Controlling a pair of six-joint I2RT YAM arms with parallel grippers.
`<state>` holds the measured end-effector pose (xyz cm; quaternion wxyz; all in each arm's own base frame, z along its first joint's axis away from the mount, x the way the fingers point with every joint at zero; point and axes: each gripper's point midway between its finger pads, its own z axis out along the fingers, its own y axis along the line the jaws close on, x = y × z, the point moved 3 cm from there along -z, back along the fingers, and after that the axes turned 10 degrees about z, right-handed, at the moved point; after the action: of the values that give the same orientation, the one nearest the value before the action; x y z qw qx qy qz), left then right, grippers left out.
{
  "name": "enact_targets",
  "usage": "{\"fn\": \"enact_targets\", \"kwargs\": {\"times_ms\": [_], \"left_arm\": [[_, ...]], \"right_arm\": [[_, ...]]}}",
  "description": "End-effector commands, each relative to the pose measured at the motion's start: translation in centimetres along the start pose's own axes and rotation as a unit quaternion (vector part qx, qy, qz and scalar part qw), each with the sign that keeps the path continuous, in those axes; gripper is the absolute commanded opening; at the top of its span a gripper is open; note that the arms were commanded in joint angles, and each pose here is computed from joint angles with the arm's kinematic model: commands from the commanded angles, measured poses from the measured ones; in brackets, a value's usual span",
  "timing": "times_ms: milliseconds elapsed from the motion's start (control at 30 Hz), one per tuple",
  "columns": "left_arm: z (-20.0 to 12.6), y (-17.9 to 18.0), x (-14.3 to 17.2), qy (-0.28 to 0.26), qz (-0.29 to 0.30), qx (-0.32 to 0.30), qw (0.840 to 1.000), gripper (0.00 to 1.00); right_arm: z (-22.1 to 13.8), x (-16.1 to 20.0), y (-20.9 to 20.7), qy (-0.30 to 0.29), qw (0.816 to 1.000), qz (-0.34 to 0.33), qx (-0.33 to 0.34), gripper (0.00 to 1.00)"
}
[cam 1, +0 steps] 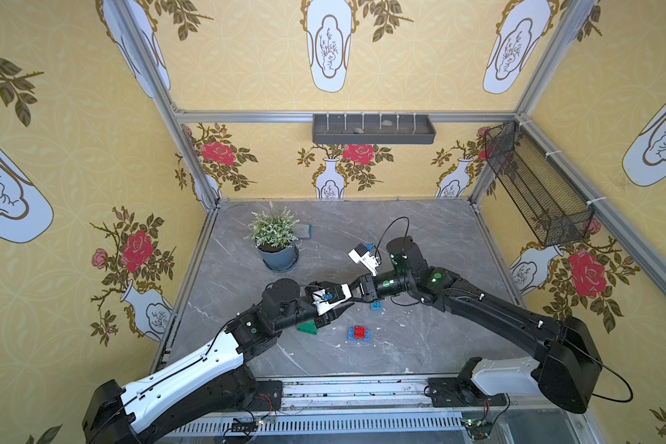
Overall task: Assemble the number 1 with lego
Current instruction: Pick up the lego brick from the center of the board.
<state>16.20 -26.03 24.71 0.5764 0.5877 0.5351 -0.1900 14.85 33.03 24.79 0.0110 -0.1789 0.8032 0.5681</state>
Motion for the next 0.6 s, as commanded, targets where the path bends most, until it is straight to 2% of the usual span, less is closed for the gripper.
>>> {"fn": "enact_targets", "kwargs": {"times_ms": [0,367,500,567], "left_arm": [[-0.07,0.01,0.13,0.006,0.008,-0.003,1.0,0.44],[0.04,0.1,0.14,0.023,0.029,-0.008,0.999,0.2],[-0.03,0.23,0.47,0.032,0.04,-0.015,0.999,0.06],[0.06,0.29,0.62,0.033,0.04,-0.019,0.998,0.0]], "right_arm": [[-0.09,-0.26,0.47,-0.009,1.0,-0.012,-0.008,0.11],[-0.27,-0.11,0.77,-0.014,1.0,-0.013,-0.018,0.13],[-0.32,-0.12,0.68,-0.019,1.0,-0.004,-0.023,0.24],[-0.44,-0.15,0.5,-0.025,0.999,-0.002,-0.021,0.38]]}}
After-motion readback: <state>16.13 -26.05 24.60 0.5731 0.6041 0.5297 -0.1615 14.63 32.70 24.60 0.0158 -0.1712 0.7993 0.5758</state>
